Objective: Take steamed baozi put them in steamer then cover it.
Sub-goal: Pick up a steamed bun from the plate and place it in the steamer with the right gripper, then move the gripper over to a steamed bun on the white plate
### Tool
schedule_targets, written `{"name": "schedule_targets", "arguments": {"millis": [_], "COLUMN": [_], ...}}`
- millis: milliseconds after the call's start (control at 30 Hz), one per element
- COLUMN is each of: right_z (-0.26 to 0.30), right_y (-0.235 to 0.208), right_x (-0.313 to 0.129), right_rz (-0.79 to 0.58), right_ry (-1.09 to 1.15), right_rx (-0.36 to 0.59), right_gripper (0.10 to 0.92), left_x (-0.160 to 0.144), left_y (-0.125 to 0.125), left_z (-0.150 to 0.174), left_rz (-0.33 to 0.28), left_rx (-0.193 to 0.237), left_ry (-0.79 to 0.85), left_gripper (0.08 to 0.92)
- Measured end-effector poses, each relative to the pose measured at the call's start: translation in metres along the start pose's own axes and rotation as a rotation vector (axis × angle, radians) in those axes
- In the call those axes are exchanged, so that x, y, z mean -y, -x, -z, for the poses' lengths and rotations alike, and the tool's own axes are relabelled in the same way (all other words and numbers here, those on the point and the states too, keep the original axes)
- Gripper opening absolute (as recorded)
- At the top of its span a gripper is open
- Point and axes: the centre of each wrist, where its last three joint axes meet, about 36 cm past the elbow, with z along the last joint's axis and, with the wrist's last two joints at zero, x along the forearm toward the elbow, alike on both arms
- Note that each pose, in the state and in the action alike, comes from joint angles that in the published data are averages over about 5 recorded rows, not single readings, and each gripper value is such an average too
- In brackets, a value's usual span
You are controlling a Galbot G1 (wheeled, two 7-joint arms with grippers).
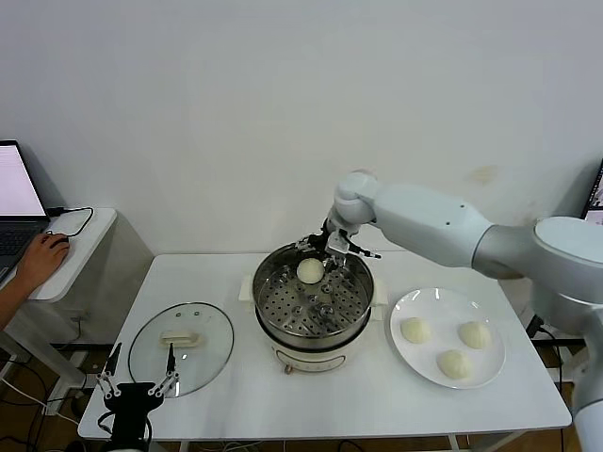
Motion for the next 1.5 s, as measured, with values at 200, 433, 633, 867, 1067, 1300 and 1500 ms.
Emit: {"name": "schedule_targets", "arguments": {"millis": [200,433,633,867,1067,1300,1500], "right_z": [0.001,0.008,0.02,0.036,0.045,0.046,0.04], "right_y": [-0.058,-0.12,-0.139,-0.128,-0.102,-0.068,-0.036], "right_x": [-0.017,-0.07,-0.141,-0.215,-0.255,-0.282,-0.295], "right_rz": [-0.02,-0.032,-0.006,0.039,0.066,0.088,0.113], "right_ry": [0.225,0.498,0.683,0.833,0.903,0.945,0.976], "right_rx": [-0.06,-0.116,-0.138,-0.154,-0.166,-0.181,-0.194], "right_gripper": [0.823,0.823,0.823,0.823,0.823,0.823,0.823], "left_x": [-0.001,-0.004,-0.008,-0.009,-0.011,-0.013,-0.016], "left_y": [0.003,0.009,0.013,0.015,0.014,0.013,0.012], "left_z": [0.004,0.009,0.011,0.009,0.01,0.011,0.011], "left_rz": [-0.011,-0.024,-0.038,-0.048,-0.048,-0.038,-0.028], "left_rx": [0.02,0.041,0.056,0.056,0.057,0.052,0.05], "left_ry": [-0.002,-0.001,0.003,0.007,0.008,0.013,0.015], "left_gripper": [0.823,0.823,0.823,0.823,0.823,0.823,0.823]}}
